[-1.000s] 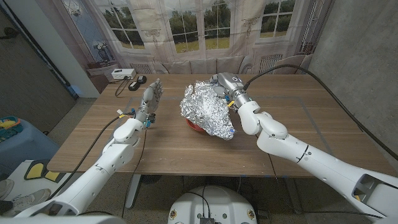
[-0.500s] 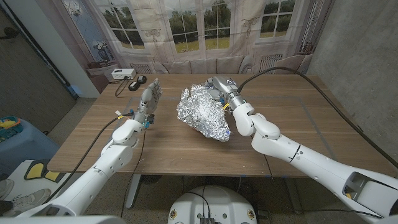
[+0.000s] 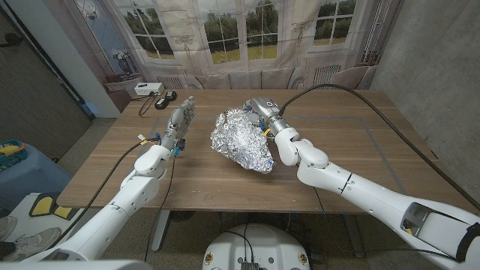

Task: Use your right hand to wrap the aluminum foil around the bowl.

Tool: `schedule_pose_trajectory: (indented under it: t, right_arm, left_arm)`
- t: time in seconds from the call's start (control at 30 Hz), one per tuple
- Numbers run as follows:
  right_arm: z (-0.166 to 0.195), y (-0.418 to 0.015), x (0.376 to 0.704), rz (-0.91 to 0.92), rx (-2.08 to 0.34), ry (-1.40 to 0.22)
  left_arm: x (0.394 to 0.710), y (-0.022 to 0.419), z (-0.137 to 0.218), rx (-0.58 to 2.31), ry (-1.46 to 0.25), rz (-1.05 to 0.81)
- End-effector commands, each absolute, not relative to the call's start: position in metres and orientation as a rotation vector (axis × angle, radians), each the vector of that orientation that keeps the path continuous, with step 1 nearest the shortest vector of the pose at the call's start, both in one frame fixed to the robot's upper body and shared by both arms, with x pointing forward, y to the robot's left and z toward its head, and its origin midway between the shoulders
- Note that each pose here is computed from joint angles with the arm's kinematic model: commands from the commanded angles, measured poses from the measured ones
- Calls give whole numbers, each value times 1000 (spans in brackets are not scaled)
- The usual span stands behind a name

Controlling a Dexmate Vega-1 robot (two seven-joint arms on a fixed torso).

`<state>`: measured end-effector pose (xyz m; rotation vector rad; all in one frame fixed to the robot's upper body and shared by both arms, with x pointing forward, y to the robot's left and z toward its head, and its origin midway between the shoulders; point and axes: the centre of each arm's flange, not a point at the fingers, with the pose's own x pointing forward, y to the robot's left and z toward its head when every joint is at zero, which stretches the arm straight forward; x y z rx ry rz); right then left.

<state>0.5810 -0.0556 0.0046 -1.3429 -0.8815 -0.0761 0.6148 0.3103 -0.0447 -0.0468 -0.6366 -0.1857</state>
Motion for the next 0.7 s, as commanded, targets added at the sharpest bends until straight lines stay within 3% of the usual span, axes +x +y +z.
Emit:
schedule_pose_trajectory:
  t: [0.03,0.7]
  right_arm:
    - [-9,-45,595,-46,-1389,-847]
    - [-15,-40,610,-21,-1521,-708]
  left_arm:
    - [614,313,-47,-31,-635,-159]
    - [619,314,-48,-43,-633,-175]
